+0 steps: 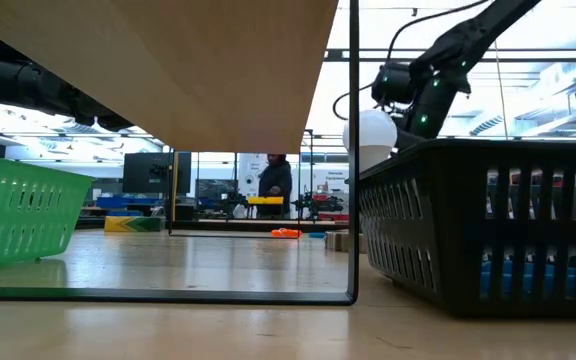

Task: Pick & Place Office Desk Supplies
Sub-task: Put the blue rubber band into the black bin

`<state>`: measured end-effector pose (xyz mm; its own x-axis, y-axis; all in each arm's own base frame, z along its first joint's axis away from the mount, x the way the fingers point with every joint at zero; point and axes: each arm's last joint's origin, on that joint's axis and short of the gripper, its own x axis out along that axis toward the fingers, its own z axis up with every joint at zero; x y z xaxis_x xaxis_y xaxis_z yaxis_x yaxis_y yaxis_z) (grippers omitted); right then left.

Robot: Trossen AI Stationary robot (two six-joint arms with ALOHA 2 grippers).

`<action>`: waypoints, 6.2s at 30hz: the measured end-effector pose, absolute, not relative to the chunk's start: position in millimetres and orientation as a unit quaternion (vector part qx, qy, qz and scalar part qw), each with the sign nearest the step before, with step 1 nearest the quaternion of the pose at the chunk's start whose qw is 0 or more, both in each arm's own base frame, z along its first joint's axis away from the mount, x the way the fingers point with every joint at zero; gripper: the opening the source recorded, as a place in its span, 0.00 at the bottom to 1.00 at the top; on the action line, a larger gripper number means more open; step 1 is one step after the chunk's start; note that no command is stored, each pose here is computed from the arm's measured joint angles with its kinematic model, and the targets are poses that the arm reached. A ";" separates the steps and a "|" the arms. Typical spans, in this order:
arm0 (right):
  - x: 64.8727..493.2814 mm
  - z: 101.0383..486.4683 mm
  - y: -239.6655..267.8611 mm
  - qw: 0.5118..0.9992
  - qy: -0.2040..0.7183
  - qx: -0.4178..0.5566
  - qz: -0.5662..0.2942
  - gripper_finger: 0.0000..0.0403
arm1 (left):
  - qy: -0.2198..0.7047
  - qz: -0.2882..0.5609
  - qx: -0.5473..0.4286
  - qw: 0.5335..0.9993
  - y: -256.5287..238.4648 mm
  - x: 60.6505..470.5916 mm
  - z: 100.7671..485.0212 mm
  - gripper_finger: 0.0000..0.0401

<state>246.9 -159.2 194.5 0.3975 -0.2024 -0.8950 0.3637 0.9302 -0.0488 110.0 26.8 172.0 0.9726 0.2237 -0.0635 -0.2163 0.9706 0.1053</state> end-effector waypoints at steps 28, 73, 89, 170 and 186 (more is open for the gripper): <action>253.1 147.3 -173.9 0.798 0.579 0.093 -0.141 0.42 | 0.037 0.120 0.033 0.992 27.2 109.9 171.9 0.68; 241.6 217.7 -72.6 0.775 0.597 0.019 -0.207 0.00 | 0.039 0.120 0.039 0.991 27.2 109.9 171.6 0.68; 231.3 246.1 38.4 0.835 0.547 0.051 -0.035 0.00 | 0.045 0.119 0.042 0.991 27.2 109.8 170.5 0.68; 258.4 230.2 -3.6 0.823 0.525 -0.122 -0.177 0.35 | 0.055 0.118 0.043 0.991 27.4 110.5 168.8 0.68; 243.3 233.4 -140.2 0.877 0.465 -0.041 -0.115 0.56 | 0.055 0.118 0.050 0.990 27.4 110.5 168.8 0.68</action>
<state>243.3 -140.2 233.4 0.5405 -0.2395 -0.8066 0.1630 0.9703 -0.1789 110.5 27.4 168.8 0.9660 0.2395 -0.0977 -0.2284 0.9671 0.1123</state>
